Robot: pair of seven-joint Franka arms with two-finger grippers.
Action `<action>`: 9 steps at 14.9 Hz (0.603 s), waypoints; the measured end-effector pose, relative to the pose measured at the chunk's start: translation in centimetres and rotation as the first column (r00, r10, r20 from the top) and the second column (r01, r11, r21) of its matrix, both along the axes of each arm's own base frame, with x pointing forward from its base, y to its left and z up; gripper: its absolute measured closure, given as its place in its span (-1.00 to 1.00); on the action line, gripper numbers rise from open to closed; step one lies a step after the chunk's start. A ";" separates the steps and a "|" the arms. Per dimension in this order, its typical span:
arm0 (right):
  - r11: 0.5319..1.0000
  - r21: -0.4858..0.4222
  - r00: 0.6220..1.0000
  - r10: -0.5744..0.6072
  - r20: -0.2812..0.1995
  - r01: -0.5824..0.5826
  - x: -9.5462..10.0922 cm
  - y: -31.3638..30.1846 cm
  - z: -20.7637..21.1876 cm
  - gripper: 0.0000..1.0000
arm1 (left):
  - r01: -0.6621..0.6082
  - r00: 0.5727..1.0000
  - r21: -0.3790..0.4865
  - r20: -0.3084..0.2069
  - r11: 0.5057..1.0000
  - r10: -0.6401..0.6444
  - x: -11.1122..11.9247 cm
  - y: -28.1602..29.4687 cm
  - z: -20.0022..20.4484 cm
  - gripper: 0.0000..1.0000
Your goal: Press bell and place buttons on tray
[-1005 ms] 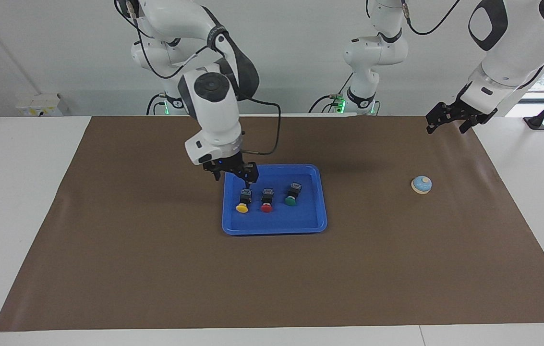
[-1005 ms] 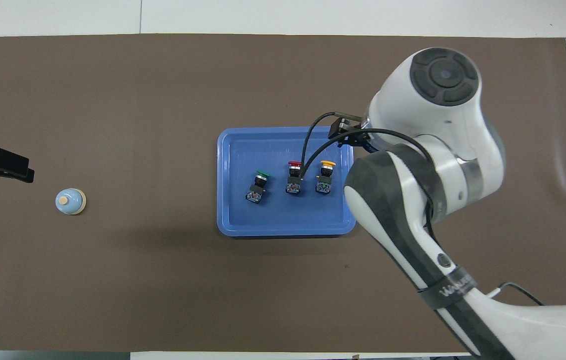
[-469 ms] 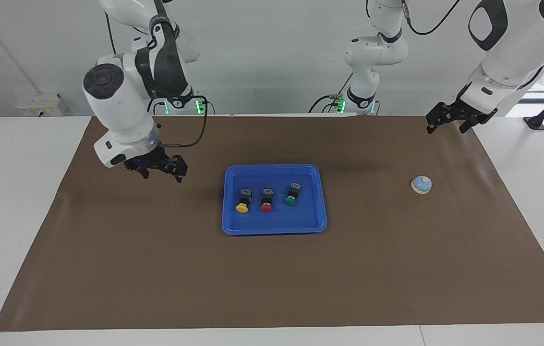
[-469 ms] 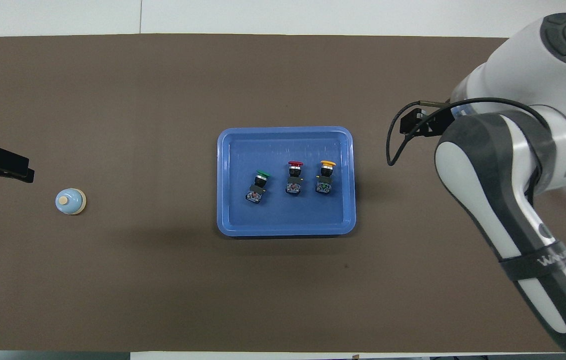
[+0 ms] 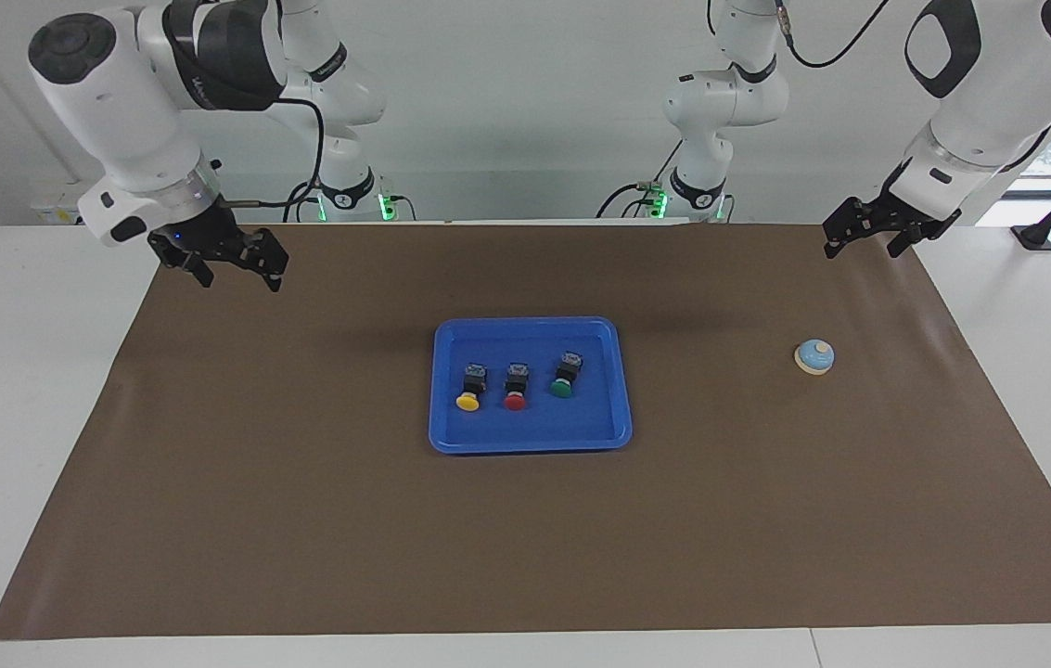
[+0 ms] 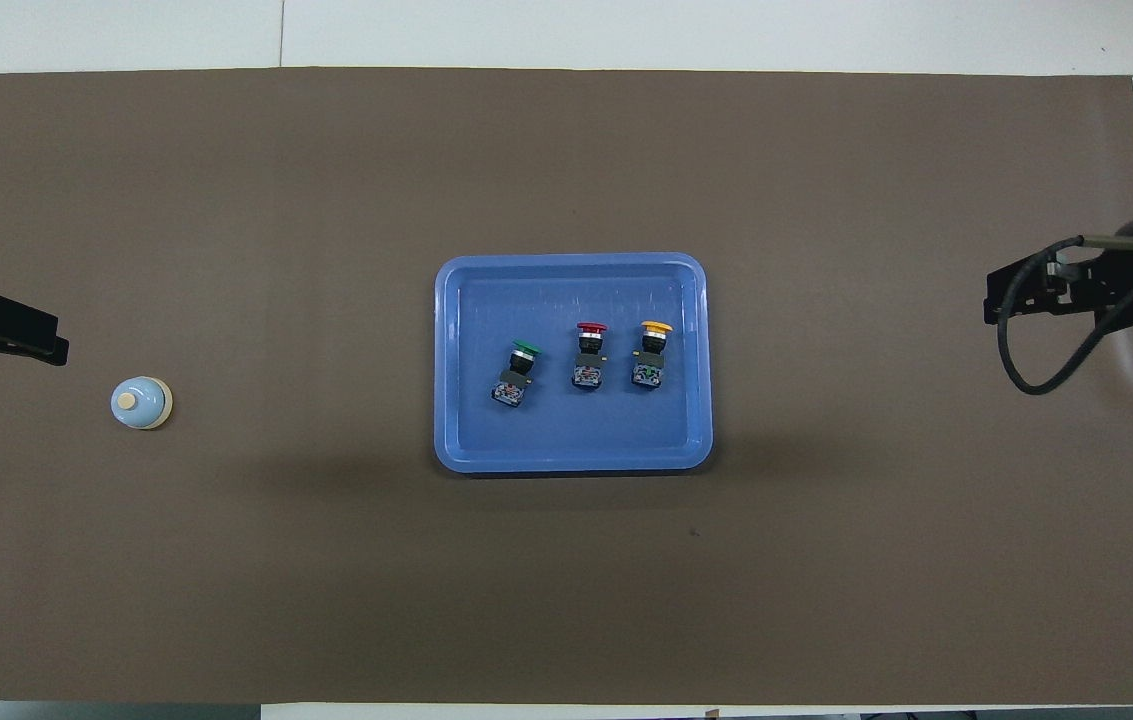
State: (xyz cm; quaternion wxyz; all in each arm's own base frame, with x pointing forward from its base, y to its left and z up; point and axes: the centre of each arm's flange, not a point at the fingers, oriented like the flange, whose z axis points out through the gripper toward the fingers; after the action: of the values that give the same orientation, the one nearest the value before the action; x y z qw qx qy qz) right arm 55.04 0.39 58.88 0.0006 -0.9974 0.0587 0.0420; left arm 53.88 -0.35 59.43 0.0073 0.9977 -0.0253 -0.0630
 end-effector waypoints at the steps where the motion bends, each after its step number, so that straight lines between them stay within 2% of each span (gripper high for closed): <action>1: 1.000 -0.001 1.000 0.000 -0.001 0.000 -0.6 0.0 0.7 -1.00 | 0.001 1.000 0.000 0.005 1.000 -0.001 0.1 0.0 0.0 -1.00; 3: 1.000 -0.003 1.000 -0.002 -0.006 0.002 -1.2 0.0 1.1 -1.00 | 0.000 1.000 0.000 0.031 1.000 0.000 0.4 -0.1 0.1 -0.60; 5: 1.000 -0.003 1.000 -0.003 -0.012 0.003 -1.2 0.0 0.9 -1.00 | -0.011 1.000 0.001 0.029 1.000 0.011 0.4 0.2 -0.6 -0.15; 9: 1.000 -0.003 1.000 -0.005 -0.019 0.005 -1.3 0.0 0.5 -1.00 | -0.069 0.996 -0.001 0.054 0.998 0.069 -0.6 3.2 -6.0 0.70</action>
State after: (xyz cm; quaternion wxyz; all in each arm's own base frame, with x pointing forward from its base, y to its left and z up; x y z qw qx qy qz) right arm 53.78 0.38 59.38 -0.0013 -0.9968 0.0611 0.0515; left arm 53.23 2.87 53.47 0.0084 0.9993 0.0089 -0.0358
